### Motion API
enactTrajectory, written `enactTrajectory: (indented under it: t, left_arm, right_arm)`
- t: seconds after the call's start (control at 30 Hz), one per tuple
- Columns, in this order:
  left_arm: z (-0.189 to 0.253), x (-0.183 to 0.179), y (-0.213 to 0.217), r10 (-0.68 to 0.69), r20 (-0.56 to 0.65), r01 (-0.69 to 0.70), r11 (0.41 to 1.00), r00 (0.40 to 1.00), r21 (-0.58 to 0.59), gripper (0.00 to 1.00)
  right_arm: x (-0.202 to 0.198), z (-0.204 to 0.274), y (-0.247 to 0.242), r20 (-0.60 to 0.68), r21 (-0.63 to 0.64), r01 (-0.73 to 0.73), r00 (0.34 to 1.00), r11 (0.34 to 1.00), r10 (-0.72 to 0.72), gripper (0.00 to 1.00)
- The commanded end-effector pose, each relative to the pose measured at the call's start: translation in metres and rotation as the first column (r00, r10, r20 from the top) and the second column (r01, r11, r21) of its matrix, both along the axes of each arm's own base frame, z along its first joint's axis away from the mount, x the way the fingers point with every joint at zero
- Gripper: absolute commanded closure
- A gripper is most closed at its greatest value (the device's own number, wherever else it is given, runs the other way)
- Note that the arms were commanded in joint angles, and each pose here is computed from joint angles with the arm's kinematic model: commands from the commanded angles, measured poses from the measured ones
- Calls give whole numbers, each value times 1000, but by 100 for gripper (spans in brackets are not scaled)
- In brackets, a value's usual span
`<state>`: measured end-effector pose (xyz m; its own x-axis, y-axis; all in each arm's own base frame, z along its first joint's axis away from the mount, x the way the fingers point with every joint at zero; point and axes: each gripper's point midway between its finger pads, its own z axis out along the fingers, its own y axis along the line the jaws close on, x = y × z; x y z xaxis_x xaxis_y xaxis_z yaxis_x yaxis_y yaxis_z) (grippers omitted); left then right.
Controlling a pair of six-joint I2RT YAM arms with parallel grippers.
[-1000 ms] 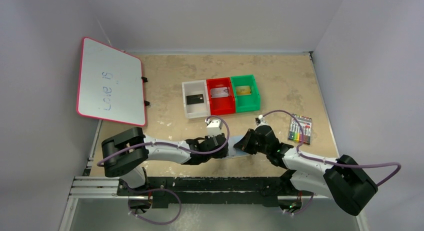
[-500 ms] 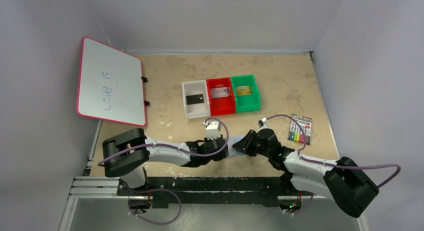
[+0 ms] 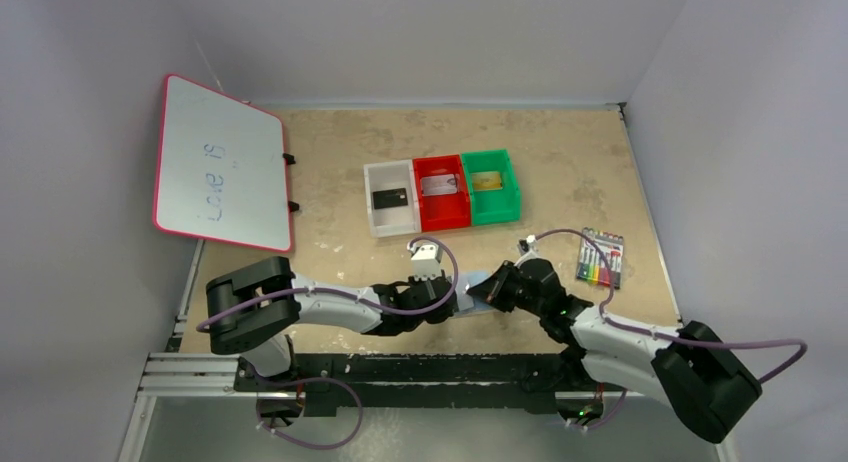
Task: Take the credit cards out of the card holder
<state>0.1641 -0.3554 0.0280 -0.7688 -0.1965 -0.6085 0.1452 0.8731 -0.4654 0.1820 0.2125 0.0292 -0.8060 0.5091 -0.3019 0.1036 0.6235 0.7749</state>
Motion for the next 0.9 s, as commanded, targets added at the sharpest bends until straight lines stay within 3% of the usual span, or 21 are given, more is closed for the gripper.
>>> enactTrajectory:
  t: [0.0,0.2,0.53,0.87]
  left_arm:
    - [-24,-10,20,2,-35,2,995,999,98,91]
    - [-19,-9,20,-6,-21,8,995,1000,95,90]
    - [-22,-11,8,-43,-32,45,995,999,87,92]
    - [-26,-13,6,-55,-43,59,993,998,98,92]
  right_arm:
    - [5,6,-11,19,-28,63,998,998,-62,100]
    - [8,9,-34,59,-90,151,988,984,-146,100]
    - [3,21,-5,96,-5,0,995,1000,0,93]
    - [5,24,8,95,39,-39,995,998,36,83]
